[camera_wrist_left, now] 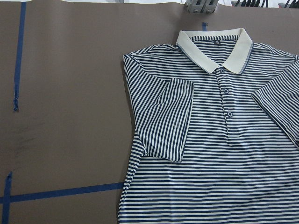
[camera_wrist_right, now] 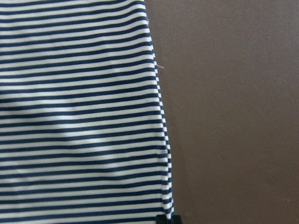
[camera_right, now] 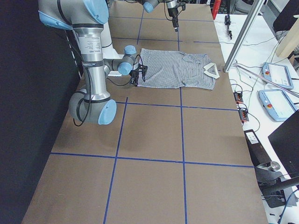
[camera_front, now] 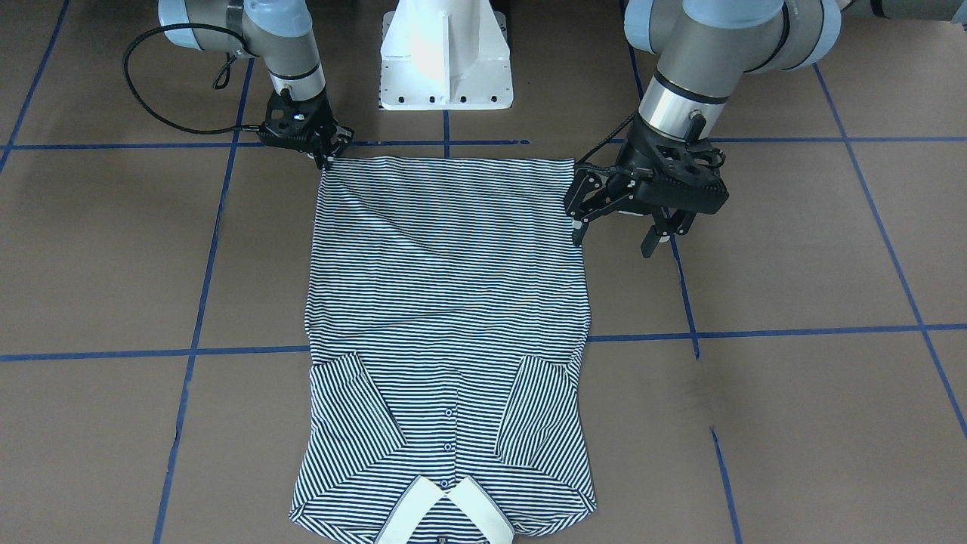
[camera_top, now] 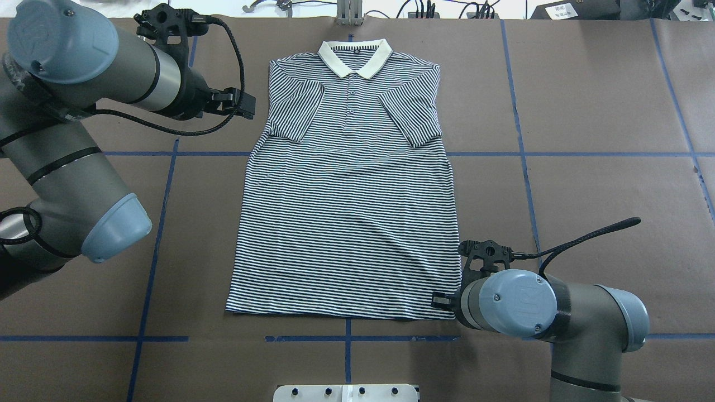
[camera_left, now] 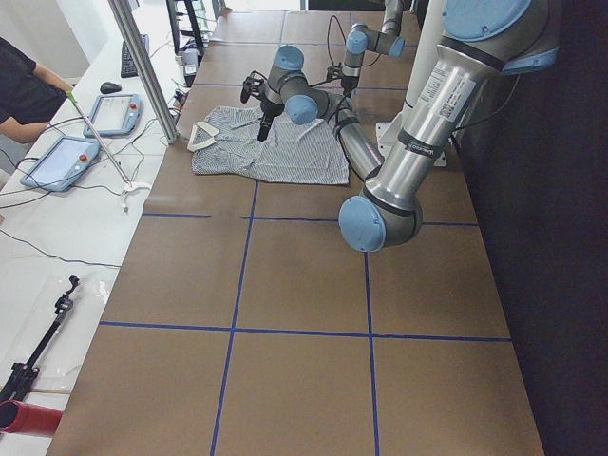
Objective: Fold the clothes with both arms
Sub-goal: 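Move the left gripper to its hem corner while the right gripper lowers to its, then grasp both hem corners nearest the robot with both grippers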
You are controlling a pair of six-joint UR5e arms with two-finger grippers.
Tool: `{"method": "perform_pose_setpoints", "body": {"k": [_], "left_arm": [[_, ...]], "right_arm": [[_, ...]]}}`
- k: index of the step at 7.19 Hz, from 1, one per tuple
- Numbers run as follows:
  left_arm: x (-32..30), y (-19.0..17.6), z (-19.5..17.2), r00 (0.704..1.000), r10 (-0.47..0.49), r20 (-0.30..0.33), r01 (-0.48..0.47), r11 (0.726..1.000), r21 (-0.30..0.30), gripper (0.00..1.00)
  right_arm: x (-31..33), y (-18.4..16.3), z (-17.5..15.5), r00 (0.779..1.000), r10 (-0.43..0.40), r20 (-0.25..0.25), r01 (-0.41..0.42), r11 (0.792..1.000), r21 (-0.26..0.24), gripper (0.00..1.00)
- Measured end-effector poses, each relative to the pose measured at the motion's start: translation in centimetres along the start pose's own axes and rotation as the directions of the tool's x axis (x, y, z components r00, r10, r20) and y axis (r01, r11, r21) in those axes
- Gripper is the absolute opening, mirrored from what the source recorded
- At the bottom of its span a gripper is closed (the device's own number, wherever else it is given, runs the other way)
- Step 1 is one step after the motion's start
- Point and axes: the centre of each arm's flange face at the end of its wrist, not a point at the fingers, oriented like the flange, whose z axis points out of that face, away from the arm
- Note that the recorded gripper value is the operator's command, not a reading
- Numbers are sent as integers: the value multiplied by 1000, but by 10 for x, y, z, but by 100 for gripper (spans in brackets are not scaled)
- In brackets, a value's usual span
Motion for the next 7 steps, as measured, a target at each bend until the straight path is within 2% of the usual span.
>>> {"method": "perform_pose_setpoints", "body": {"k": [2, 3, 5, 7], "left_arm": [[-2, 2, 5, 999, -41, 6, 41, 999, -8, 100], [-4, 15, 12, 992, -123, 15, 123, 992, -25, 100], [2, 99, 43, 950, -303, 73, 307, 950, -56, 100], [4, 186, 77, 897, -409, 169, 421, 906, -41, 99]], "right_arm": [[-6, -1, -17, 1000, 6, 24, -5, 1000, -20, 0], [-6, -4, -27, 999, 11, 38, -10, 1000, -26, 0], [-5, -13, -41, 998, 21, 60, -20, 1000, -22, 0], [-4, -23, -47, 997, 29, 70, -28, 999, -23, 0]]}}
